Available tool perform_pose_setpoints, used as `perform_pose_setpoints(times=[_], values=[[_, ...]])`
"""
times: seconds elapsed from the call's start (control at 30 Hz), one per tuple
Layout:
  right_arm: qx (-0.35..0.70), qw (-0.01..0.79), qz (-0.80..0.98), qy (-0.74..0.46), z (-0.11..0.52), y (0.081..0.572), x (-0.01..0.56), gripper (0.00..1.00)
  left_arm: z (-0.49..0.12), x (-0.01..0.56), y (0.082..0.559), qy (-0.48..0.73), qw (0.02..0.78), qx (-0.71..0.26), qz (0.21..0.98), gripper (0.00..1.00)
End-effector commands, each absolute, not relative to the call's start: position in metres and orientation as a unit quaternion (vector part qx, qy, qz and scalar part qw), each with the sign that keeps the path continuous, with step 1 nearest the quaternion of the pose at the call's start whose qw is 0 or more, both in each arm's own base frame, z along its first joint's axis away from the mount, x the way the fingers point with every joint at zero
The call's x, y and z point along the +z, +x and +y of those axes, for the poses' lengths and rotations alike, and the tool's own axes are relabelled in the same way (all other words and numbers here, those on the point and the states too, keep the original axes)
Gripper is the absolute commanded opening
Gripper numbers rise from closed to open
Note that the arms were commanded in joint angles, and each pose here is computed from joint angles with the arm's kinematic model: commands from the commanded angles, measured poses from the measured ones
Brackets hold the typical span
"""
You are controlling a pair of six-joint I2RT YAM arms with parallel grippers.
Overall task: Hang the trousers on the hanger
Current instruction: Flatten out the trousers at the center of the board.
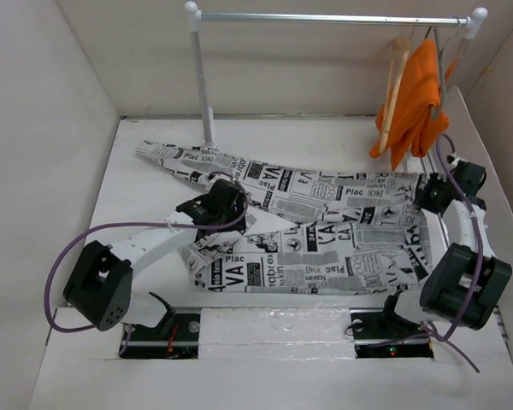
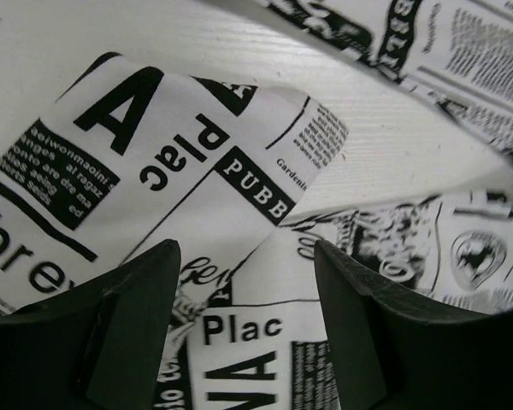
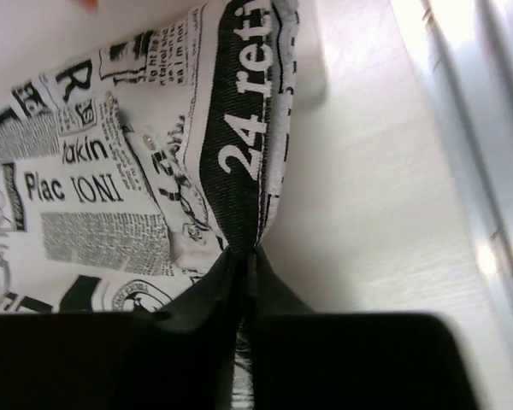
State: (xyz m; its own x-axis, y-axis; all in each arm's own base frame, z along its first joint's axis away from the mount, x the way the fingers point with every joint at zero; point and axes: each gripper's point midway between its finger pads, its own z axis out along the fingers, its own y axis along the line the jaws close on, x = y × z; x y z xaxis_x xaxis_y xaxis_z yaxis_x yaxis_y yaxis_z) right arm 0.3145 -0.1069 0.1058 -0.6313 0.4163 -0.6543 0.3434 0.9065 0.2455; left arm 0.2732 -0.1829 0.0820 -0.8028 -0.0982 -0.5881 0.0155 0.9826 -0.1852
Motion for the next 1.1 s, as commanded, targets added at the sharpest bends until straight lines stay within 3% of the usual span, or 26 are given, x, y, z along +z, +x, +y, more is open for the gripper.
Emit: perform_pose_setpoints(times=[0.0,0.1,0.2,0.27,0.33,0.4,0.53,0.73,0.83,0.87,0.93,1.07], values=[[-0.008,0.416,0.885,0.210,-0.147,0.350,0.144,0.18,-0.200,0.102,0.269,-0.006,0.326,-0.122,0.937,0.60],[-0.009,0.398,0.895,0.204,-0.156,0.369,0.146,0.63,-0.223,0.113,0.258,0.032,0.334,-0.134,0.933,0.60],[0.013,0.413,0.894,0.172,-0.143,0.367,0.167,0.71,-0.231,0.117,0.253,0.044,0.342,-0.093,0.934,0.59],[0.028,0.447,0.881,0.153,-0.118,0.355,0.187,0.70,-0.226,0.103,0.259,0.037,0.338,-0.060,0.938,0.59],[0.060,0.451,0.877,0.154,-0.088,0.338,0.173,0.42,-0.222,0.084,0.267,0.039,0.336,-0.021,0.941,0.59],[0.115,0.478,0.862,0.123,-0.045,0.322,0.181,0.00,-0.221,0.074,0.276,0.039,0.337,0.004,0.941,0.58],[0.197,0.470,0.859,0.052,0.018,0.282,0.153,0.00,-0.222,0.054,0.296,0.036,0.332,0.054,0.941,0.57],[0.271,0.421,0.862,-0.082,0.090,0.225,0.134,0.22,-0.233,0.045,0.310,0.035,0.340,0.041,0.939,0.53],[0.265,0.403,0.872,-0.085,0.095,0.208,0.117,0.25,-0.236,0.032,0.312,0.044,0.327,0.052,0.943,0.43],[0.265,0.401,0.874,-0.078,0.094,0.205,0.114,0.26,-0.235,0.030,0.313,0.039,0.325,0.057,0.943,0.19],[0.266,0.393,0.878,-0.071,0.094,0.202,0.108,0.29,-0.226,0.025,0.316,0.023,0.324,0.079,0.943,0.00],[0.265,0.401,0.873,-0.078,0.095,0.208,0.119,0.34,-0.203,0.038,0.318,-0.007,0.336,0.089,0.938,0.00]])
